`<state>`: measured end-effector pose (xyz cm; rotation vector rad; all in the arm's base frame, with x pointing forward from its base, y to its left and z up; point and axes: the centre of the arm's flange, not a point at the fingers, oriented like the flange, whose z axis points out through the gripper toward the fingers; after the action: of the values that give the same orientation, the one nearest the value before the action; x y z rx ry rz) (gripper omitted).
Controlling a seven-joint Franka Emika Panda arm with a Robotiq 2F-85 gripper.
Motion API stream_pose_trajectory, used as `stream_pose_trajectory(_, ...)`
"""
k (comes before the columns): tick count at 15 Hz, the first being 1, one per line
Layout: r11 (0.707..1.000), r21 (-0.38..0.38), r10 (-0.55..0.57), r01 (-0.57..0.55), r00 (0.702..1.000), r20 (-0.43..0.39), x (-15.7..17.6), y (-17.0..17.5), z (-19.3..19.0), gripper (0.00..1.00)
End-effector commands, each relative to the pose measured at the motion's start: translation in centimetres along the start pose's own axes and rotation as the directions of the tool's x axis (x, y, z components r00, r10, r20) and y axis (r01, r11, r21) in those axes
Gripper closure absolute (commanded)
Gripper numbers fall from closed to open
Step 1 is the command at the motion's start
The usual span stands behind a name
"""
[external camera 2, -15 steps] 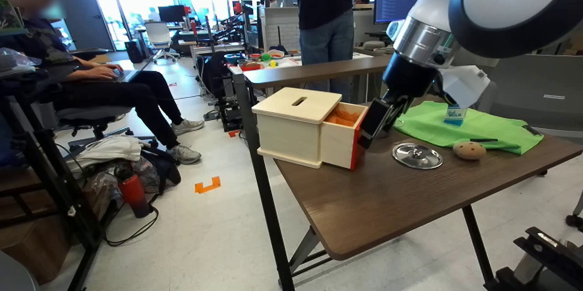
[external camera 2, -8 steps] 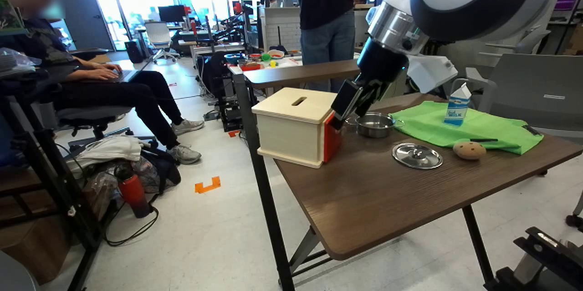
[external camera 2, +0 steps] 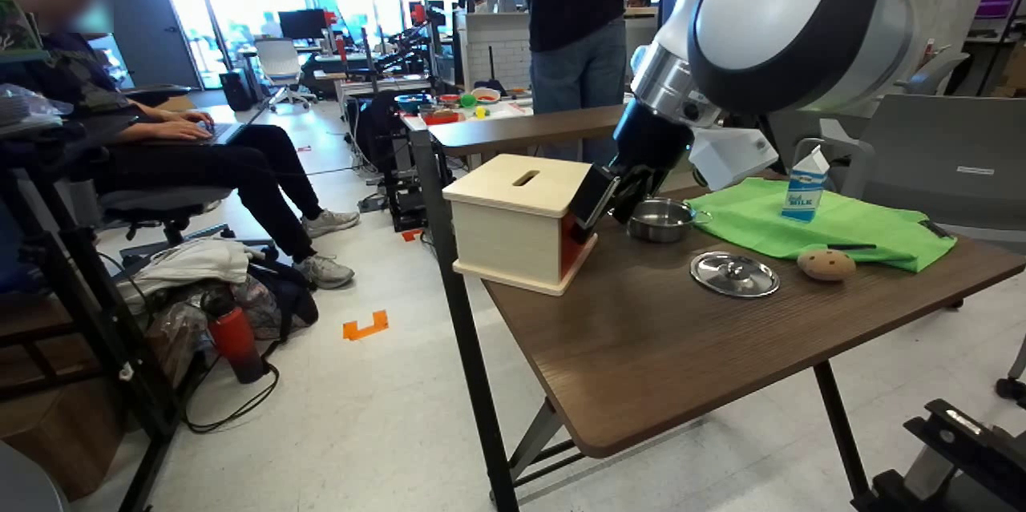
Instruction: Remove the brown plushy from the drawer, put it on the table, and then close the drawer
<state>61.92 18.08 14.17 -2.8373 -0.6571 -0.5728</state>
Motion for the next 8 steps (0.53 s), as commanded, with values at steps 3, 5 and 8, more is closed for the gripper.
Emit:
stream_pose_trajectory(3, 0.993, -0.004, 0.121, -0.122, 0.987, 0.108, -1.3, 0.5, -4.7, 0.00)
stream_pose_trajectory(5, 0.973, -0.031, 0.231, -0.230, 0.960, 0.158, -2.9, 1.4, -7.3, 0.00)
stream_pose_trajectory(8, 0.928, -0.109, 0.373, -0.358, 0.906, 0.201, -5.2, 3.0, -11.8, 0.00)
